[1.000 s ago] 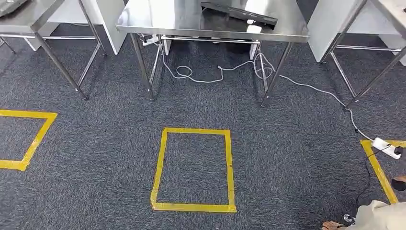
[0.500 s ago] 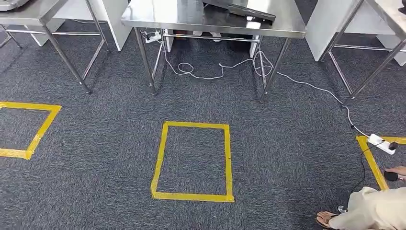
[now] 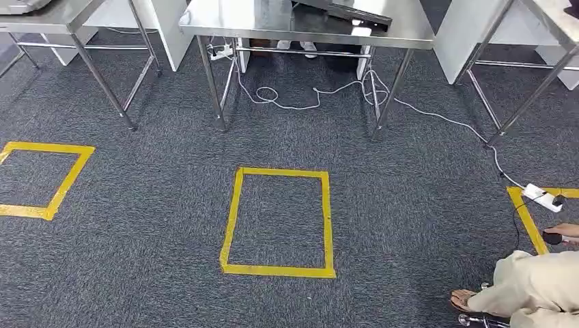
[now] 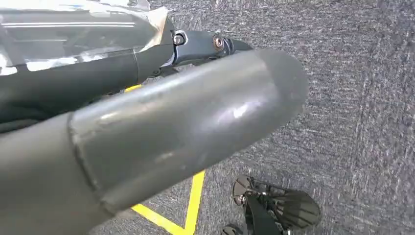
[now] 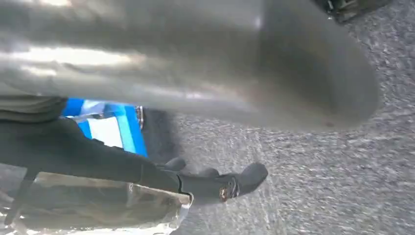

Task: Take the parts from the cabinet and place them on the table.

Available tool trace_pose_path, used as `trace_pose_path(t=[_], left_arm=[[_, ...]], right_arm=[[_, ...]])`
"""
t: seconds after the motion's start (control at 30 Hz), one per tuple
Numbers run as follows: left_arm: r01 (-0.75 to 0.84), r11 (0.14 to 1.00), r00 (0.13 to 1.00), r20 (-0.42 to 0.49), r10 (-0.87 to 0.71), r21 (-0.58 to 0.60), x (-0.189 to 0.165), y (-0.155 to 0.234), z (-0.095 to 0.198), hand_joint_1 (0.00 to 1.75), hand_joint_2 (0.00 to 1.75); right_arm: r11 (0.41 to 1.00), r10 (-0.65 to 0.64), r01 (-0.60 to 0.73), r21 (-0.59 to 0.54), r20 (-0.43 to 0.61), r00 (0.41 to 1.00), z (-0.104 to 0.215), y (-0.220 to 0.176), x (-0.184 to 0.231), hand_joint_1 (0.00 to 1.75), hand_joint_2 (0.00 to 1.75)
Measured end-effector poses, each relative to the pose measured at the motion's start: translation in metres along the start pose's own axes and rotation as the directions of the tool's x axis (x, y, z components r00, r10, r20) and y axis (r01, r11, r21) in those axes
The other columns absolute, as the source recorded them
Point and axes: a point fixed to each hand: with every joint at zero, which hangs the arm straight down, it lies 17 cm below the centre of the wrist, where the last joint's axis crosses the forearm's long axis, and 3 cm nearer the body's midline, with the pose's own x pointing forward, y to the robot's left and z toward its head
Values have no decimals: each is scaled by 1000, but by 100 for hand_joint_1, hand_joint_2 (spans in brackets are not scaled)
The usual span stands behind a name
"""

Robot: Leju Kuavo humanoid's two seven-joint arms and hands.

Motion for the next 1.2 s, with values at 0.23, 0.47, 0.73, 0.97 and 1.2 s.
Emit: trace_pose_path(t=[0.23, 0.47, 0.73, 0.97, 1.2], left_arm=[[3, 1000, 1000, 0, -3, 4, 0, 2, -1, 0, 0], [3, 1000, 1000, 0, -3, 4, 0, 2, -1, 0, 0], [0, 1000, 1000, -1, 0, 2, 0, 0, 0, 0, 0], [2, 1000, 1000, 0, -2, 11, -1, 6, -2, 0, 0], [0, 1000, 1000, -2, 0, 3, -1, -1, 1, 0, 0]], right_arm=[[1000, -2, 2, 6, 1, 1000, 2, 4, -2, 0, 0], [1000, -23, 23, 18, 9, 1000, 2, 6, 0, 0, 0], [998, -52, 51, 27, 47, 998, 1, 5, 8, 0, 0], [998, -59, 57, 41, 58, 997, 2, 9, 9, 0, 0], [997, -69, 67, 38, 74, 995, 0, 4, 15, 0, 0]])
